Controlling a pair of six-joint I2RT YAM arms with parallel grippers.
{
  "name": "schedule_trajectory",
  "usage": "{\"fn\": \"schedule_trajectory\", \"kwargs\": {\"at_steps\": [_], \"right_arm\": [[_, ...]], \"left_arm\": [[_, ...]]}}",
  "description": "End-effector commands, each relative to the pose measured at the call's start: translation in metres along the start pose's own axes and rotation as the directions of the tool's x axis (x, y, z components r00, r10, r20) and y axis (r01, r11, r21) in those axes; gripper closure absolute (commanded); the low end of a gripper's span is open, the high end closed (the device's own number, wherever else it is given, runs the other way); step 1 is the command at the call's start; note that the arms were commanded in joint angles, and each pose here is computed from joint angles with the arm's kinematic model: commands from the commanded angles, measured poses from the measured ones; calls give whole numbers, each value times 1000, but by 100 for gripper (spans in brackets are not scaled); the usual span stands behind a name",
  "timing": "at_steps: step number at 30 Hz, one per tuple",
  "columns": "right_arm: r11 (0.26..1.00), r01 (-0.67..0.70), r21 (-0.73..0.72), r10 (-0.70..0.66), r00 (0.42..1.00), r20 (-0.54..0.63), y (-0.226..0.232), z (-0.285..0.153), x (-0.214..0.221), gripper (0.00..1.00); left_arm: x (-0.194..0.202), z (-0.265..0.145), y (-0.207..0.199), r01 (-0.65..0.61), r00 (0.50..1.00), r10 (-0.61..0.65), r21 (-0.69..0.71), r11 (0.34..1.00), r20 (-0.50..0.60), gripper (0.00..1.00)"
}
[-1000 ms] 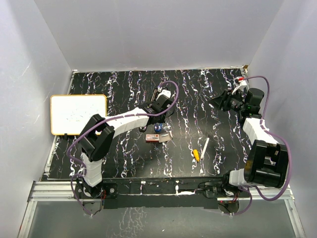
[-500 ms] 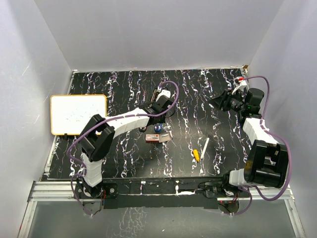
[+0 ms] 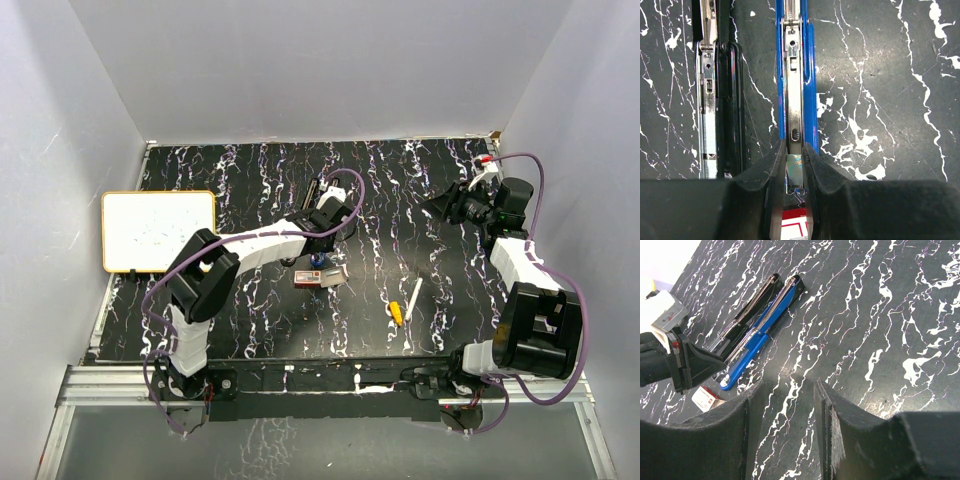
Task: Load the staples into the stapler
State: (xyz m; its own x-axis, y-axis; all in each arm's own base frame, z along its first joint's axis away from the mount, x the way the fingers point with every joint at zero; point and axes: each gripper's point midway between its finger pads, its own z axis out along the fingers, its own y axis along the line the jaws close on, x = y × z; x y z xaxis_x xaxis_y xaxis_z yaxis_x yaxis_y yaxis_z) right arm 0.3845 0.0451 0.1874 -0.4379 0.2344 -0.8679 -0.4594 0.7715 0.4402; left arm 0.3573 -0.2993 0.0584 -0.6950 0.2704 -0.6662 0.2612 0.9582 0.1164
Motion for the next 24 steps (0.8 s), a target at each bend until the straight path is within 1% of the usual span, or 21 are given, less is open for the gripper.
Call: {"fn": "schedule_trajectory", "kwargs": {"at_steps": [1, 10, 15, 24], "right_arm": [[998, 63, -14, -62, 997, 52, 6, -5, -16, 54], [998, 63, -16, -62, 997, 50, 6, -4, -15, 54], [998, 65, -16, -64, 997, 53, 6, -5, -16, 54], [998, 57, -18, -56, 997, 48, 5, -4, -13, 54]], "left_arm": [[-1, -6, 2, -7, 1000, 7, -17, 1000, -8, 100], [-2, -9, -2, -7, 1000, 7, 11, 1000, -1, 100], [3, -7, -3, -14, 1000, 14, 19, 1000, -11, 91], [6, -10, -5, -7, 1000, 8, 41, 999, -14, 81]]}}
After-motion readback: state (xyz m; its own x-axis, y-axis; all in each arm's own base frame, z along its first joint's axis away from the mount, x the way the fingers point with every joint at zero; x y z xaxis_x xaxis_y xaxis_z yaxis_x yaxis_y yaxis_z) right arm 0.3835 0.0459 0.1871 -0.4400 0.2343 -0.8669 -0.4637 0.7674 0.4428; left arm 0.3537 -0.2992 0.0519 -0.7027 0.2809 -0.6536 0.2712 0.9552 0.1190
